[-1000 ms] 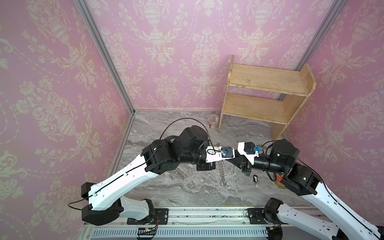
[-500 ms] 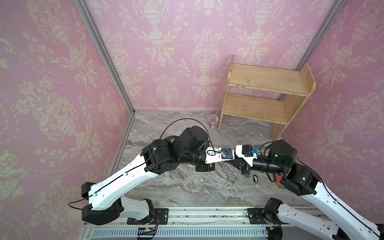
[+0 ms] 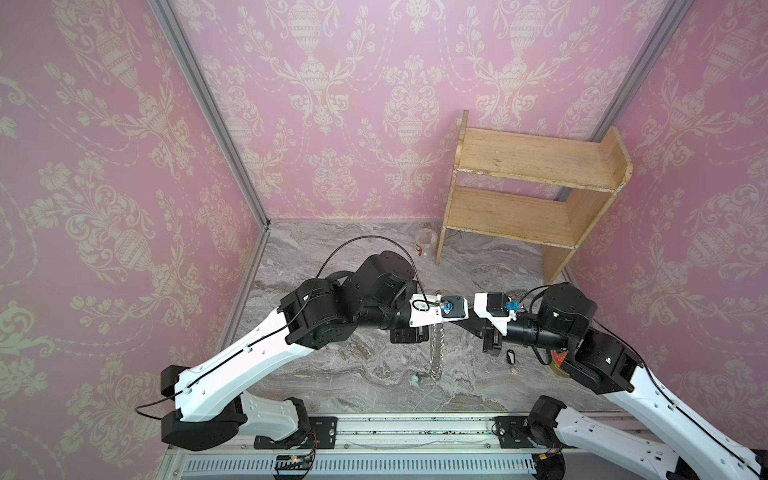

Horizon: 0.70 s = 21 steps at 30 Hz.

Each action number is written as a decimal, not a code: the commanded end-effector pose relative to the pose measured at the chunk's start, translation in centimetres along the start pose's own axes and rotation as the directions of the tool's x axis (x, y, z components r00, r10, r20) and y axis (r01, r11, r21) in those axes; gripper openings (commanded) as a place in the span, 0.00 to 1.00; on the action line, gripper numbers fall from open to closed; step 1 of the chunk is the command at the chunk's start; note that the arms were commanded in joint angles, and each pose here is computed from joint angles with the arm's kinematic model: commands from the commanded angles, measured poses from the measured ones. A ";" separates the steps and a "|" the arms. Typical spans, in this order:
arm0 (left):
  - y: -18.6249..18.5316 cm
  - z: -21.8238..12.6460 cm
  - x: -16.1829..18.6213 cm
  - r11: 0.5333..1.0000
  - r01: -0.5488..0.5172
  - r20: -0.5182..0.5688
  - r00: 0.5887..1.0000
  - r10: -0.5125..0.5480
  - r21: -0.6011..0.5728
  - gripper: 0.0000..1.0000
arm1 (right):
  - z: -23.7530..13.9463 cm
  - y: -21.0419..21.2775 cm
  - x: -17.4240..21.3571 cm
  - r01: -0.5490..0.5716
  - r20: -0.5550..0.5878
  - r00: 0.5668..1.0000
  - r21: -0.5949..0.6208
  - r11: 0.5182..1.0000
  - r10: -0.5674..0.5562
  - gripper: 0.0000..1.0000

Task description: Put the keys on the keyring

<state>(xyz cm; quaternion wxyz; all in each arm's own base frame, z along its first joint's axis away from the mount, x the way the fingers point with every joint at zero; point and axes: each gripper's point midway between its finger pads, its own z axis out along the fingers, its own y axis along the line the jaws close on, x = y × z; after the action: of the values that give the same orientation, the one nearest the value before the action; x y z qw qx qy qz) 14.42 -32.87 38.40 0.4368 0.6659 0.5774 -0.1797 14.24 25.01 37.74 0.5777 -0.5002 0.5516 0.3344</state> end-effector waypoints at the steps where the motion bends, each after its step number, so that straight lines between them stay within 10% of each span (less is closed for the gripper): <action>1: 1.0 -2.0 -2.1 0.996 0.048 0.132 0.991 -0.037 -0.080 0.17 | -1.3 -0.2 -2.6 0.001 0.130 0.992 0.049 0.999 -0.007 0.00; 6: 1.7 -2.8 -1.9 0.976 0.177 0.243 0.960 -0.142 -0.125 0.43 | -2.2 -0.5 -3.4 -0.005 0.183 0.983 0.084 0.996 -0.010 0.00; 21: 1.7 -3.1 -3.1 0.945 0.324 0.450 0.837 -0.310 0.048 0.35 | -2.7 -0.8 -5.0 -0.012 0.308 0.951 0.115 0.993 -0.024 0.00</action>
<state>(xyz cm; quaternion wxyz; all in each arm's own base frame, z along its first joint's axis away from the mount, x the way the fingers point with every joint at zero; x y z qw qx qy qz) 15.27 -31.50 42.00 0.5391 0.4986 0.5865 -0.3417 13.81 23.64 40.58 0.6509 -0.4321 0.5069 0.3642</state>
